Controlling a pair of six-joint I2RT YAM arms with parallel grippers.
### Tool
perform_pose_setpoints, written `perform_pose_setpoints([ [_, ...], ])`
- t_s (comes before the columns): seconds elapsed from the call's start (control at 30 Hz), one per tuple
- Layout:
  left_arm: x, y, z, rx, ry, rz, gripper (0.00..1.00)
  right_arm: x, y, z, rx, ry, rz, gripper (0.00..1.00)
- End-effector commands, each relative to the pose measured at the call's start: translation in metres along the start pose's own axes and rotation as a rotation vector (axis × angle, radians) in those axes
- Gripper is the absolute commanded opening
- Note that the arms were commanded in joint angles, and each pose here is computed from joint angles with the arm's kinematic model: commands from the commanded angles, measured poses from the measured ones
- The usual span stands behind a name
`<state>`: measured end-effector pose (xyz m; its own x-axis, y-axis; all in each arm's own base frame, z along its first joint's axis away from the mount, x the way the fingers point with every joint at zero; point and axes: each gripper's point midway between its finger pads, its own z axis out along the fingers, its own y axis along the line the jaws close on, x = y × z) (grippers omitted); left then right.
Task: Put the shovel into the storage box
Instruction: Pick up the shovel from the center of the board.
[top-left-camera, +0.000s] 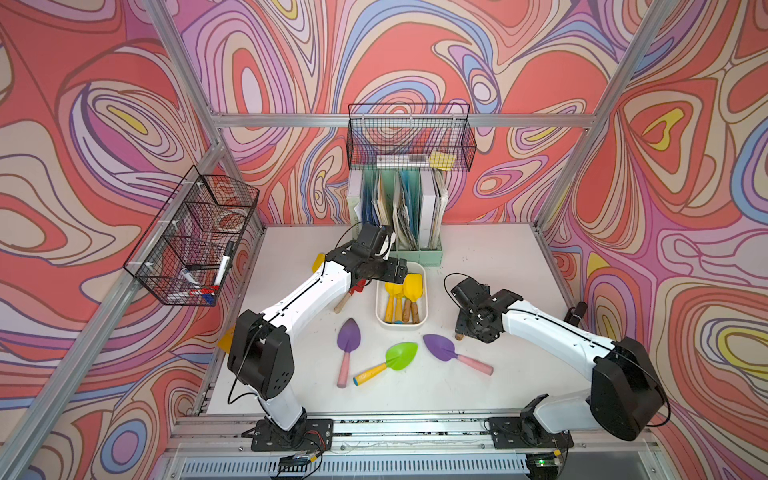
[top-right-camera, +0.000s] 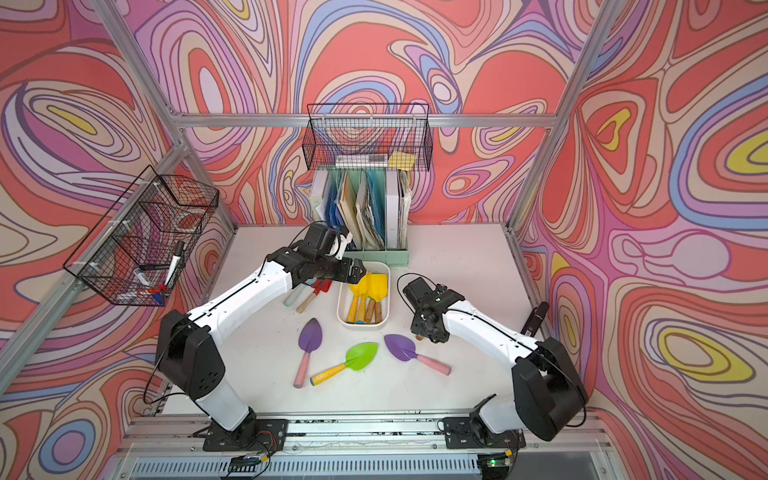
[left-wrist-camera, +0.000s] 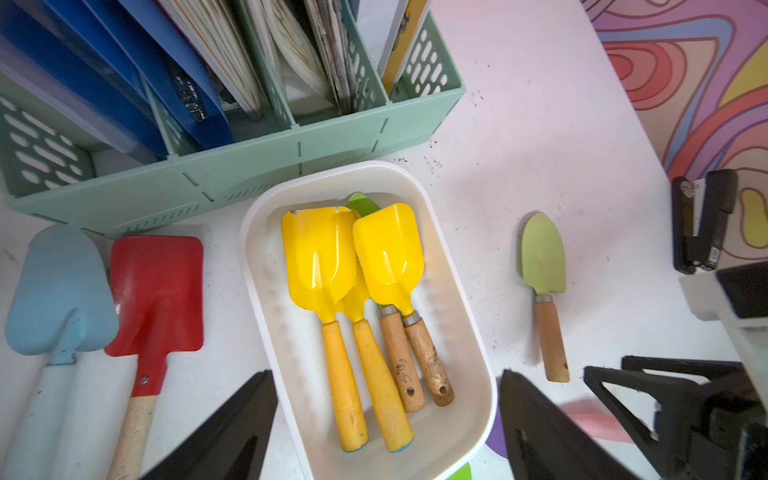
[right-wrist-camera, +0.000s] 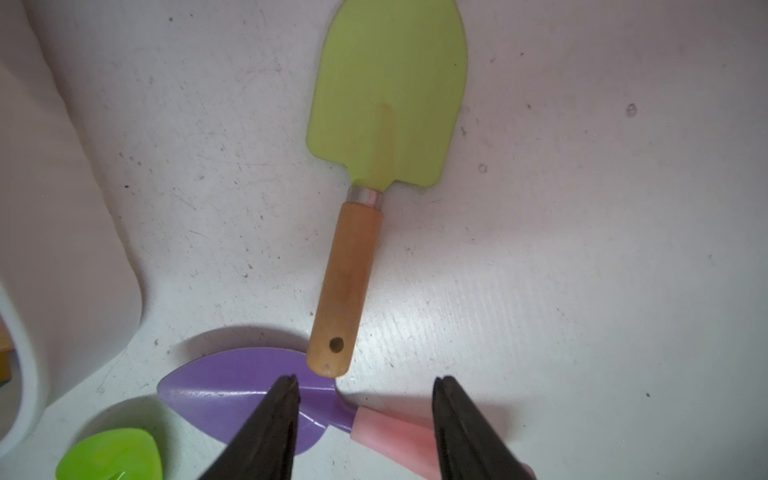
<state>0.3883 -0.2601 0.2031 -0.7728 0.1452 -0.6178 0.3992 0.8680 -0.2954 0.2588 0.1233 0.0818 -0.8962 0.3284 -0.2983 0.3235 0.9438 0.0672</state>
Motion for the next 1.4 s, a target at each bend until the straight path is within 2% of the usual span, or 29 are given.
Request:
perform_pose_setpoints([
  [0.0, -0.005, -0.021, -0.014, 0.095, -0.036, 0.011, 0.91, 0.000, 0.009, 0.010, -0.024, -0.005, 0.041, 0.54],
  [0.3, 0.001, -0.025, -0.017, 0.126, -0.038, 0.032, 0.92, 0.000, 0.001, 0.030, 0.030, -0.031, 0.087, 0.54],
  [0.67, 0.000, -0.028, -0.012, 0.148, -0.026, 0.036, 0.92, 0.007, 0.008, 0.059, 0.028, -0.004, 0.104, 0.52],
  [0.9, 0.001, -0.028, -0.011, 0.150, -0.020, 0.034, 0.92, 0.009, 0.007, 0.063, 0.030, 0.003, 0.106, 0.39],
  [1.0, 0.002, -0.029, -0.010, 0.155, -0.018, 0.031, 0.92, 0.009, 0.007, 0.063, 0.030, 0.003, 0.105, 0.28],
  [1.17, 0.001, -0.032, -0.009, 0.172, -0.016, 0.019, 0.93, 0.007, 0.007, 0.058, 0.025, -0.005, 0.096, 0.02],
  [1.37, 0.001, -0.041, -0.004, 0.232, 0.000, -0.025, 0.93, -0.003, 0.008, 0.042, 0.021, -0.040, 0.019, 0.00],
])
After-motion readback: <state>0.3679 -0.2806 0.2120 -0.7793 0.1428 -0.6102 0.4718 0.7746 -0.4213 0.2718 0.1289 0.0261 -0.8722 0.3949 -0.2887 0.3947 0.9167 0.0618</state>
